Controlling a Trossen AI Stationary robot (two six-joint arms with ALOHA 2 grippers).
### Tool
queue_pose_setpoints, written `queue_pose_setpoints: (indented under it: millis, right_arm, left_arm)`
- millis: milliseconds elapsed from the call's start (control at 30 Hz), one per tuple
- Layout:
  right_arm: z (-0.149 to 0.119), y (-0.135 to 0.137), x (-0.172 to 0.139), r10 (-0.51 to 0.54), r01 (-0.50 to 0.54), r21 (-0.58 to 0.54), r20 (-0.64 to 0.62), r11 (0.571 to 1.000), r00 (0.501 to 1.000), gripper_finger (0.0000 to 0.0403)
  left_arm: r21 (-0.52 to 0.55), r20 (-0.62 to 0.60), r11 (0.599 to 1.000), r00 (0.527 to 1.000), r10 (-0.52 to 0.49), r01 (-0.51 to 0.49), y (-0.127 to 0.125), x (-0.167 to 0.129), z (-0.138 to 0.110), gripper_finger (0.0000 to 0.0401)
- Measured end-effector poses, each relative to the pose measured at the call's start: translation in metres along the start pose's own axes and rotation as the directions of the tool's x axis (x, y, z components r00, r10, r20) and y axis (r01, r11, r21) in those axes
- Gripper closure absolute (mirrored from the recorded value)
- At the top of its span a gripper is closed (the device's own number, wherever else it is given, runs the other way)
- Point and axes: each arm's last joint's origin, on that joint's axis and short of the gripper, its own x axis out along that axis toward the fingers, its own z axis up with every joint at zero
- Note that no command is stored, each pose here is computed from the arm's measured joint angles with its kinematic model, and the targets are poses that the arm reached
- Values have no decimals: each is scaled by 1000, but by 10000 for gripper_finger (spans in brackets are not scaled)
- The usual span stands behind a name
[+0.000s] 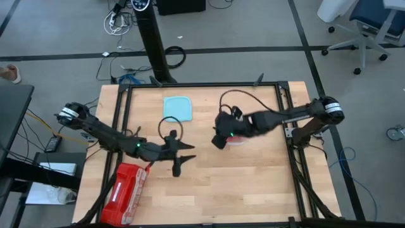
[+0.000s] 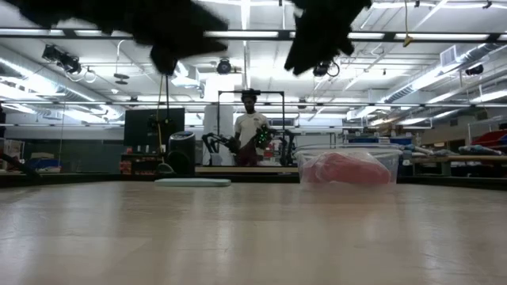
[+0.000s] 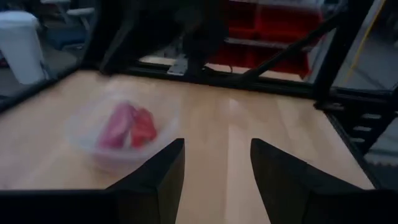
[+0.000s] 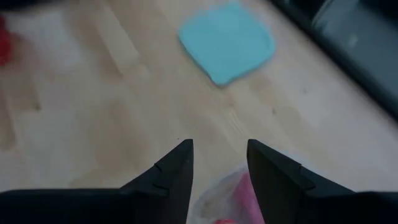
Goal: Roll bandage
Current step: Close the green tupperware
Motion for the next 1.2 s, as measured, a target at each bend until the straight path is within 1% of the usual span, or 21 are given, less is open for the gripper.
queue_pose_setpoints:
  millis: [67,100,167,200,300,400,500,567,667,767,867,1000,1100,1200]
  right_arm:
    - [-4,14,-13,-12,13,-10,73,1000,997,253]
    - [-7,20,-17,-13,14,-14,97,1000,995,253]
    - [-16,31,-20,5,-1,-41,115,999,993,253]
    - [-21,36,-19,17,-10,-59,113,998,993,253]
    - [-36,46,-15,58,-44,-126,107,991,993,253]
    - [-46,46,-4,105,-81,-195,117,977,988,253]
    - [-45,39,8,114,-66,-305,142,950,983,253]
    - [-40,33,15,115,-48,-334,184,941,976,253]
    - [-28,18,27,107,-47,-261,222,964,969,253]
    - [-14,-7,41,130,-92,-190,197,977,972,253]
    - [-4,-30,53,171,-146,-148,176,978,969,253]
    - [4,-49,61,235,-207,-166,170,964,957,253]
    - [9,-55,62,267,-231,-189,191,954,945,253]
    - [14,-56,62,284,-232,-226,233,946,930,253]
  left_arm:
    - [-50,19,999,1000,1,0,11,-9,-15,215]
    - [-74,35,997,999,9,-6,17,-13,-19,215]
    - [-136,77,991,997,23,-12,28,-22,-22,215]
    - [-148,78,989,996,36,-25,35,-27,-25,215]
    - [-200,109,979,991,75,-52,50,-39,-24,215]
    - [-235,117,967,985,127,-97,63,-49,-18,215]
    - [-253,67,954,981,183,-161,75,-55,-16,215]
    - [-263,23,942,975,222,-208,82,-59,-14,215]
    - [-264,-59,923,959,276,-282,93,-63,-15,215]
    - [-277,-123,916,956,267,-292,102,-63,-12,215]
    - [-291,-175,911,952,250,-292,109,-62,-9,215]
    - [-317,-193,902,951,242,-294,117,-61,-6,215]
    - [-343,-203,886,945,255,-313,123,-61,-6,215]
    - [-355,-219,876,940,262,-327,131,-59,-7,215]
